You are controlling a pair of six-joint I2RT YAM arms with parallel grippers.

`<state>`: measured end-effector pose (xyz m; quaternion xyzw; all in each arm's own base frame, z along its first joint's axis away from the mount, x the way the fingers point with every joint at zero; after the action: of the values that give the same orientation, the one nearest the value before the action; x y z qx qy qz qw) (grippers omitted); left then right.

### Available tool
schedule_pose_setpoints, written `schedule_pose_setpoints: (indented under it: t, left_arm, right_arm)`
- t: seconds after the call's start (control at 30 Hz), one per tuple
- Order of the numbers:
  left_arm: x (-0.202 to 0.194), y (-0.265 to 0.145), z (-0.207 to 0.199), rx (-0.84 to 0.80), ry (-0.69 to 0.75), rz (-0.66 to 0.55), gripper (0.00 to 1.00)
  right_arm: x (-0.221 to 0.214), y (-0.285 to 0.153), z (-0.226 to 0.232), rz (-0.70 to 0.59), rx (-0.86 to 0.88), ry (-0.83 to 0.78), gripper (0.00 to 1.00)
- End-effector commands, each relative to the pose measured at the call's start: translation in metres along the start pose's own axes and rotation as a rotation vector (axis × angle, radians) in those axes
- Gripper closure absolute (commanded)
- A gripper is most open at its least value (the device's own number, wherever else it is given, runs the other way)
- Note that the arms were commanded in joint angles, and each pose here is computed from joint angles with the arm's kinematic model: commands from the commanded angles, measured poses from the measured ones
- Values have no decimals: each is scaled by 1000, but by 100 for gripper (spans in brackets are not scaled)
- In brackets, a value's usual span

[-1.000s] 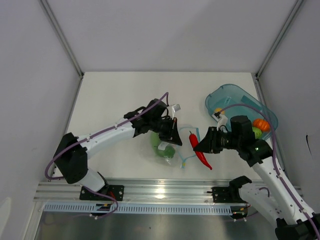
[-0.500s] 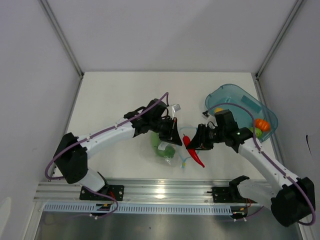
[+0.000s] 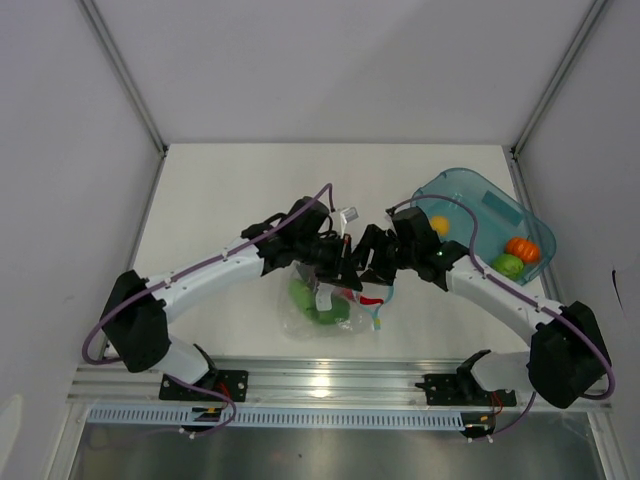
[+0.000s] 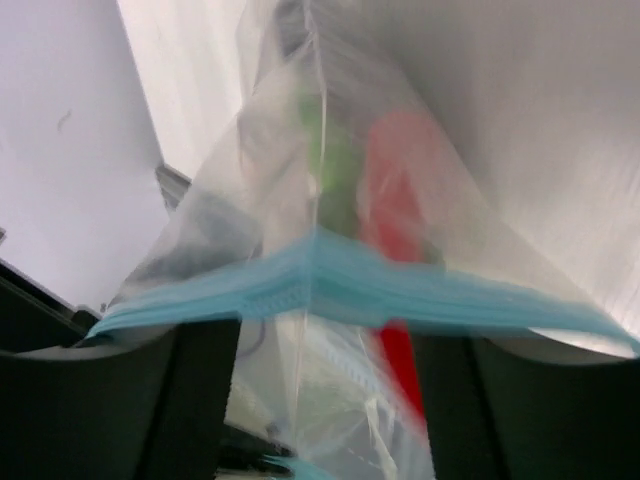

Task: Place the food in the zip-top bag and seal the zipper
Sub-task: Place the fake vegetable in the zipper food storage bag.

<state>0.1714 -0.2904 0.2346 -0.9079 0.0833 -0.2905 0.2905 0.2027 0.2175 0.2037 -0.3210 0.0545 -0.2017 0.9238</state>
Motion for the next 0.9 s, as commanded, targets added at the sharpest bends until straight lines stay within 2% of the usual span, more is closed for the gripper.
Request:
schedule_pose_setpoints:
  t: [0.0, 0.17, 0.4, 0.5, 0.53, 0.6, 0.63, 0.73, 0.77, 0.83, 0.87]
  left_arm:
    - [4, -12, -11, -44, 13, -40, 100]
    - [3, -10, -9, -45, 12, -35, 99]
    - [1, -7, -5, -42, 17, -32, 99]
    - [1, -5, -4, -46, 13, -29, 99]
    - [0, -4, -3, -50, 14, -27, 100]
    - [1, -4, -4, -56, 15, -27, 99]
    - [1, -4, -3, -57, 15, -26, 99]
    - [0, -5, -4, -57, 19, -29, 99]
    - [0, -6, -5, -59, 20, -29, 99]
    - [-3, -6, -3, -57, 19, -26, 99]
    - [-4, -7, -4, -56, 18, -25, 99]
  right_arm:
    - [2, 4, 29, -125, 24, -26, 30]
    - [0, -10, 23, -184, -59, -107, 27]
    - [0, -86, 20, -392, -109, -214, 27]
    - [18, -118, 16, -489, -141, -205, 22]
    - [30, -131, 11, -547, -159, -173, 14]
    - [45, -145, 4, -586, -214, -142, 3]
    - [61, -156, -5, -642, -250, -88, 2]
    - [88, -158, -13, -659, -244, -69, 1]
    - [106, -165, -20, -717, -249, -34, 1]
    - [129, -161, -32, -732, -290, 15, 0]
    - [146, -171, -44, -790, -317, 74, 1]
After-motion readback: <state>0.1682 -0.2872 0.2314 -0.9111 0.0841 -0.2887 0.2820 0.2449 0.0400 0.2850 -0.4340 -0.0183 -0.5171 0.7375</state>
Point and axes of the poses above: each gripper's point midway between its finger pads, its own y axis out along the fingers, its own z axis along the line the jaws close on, x = y × z, the point moved 8 cm from there along -y, back along the fingers, and after that the axes turned 13 degrees about y, right-handed, at the moved point
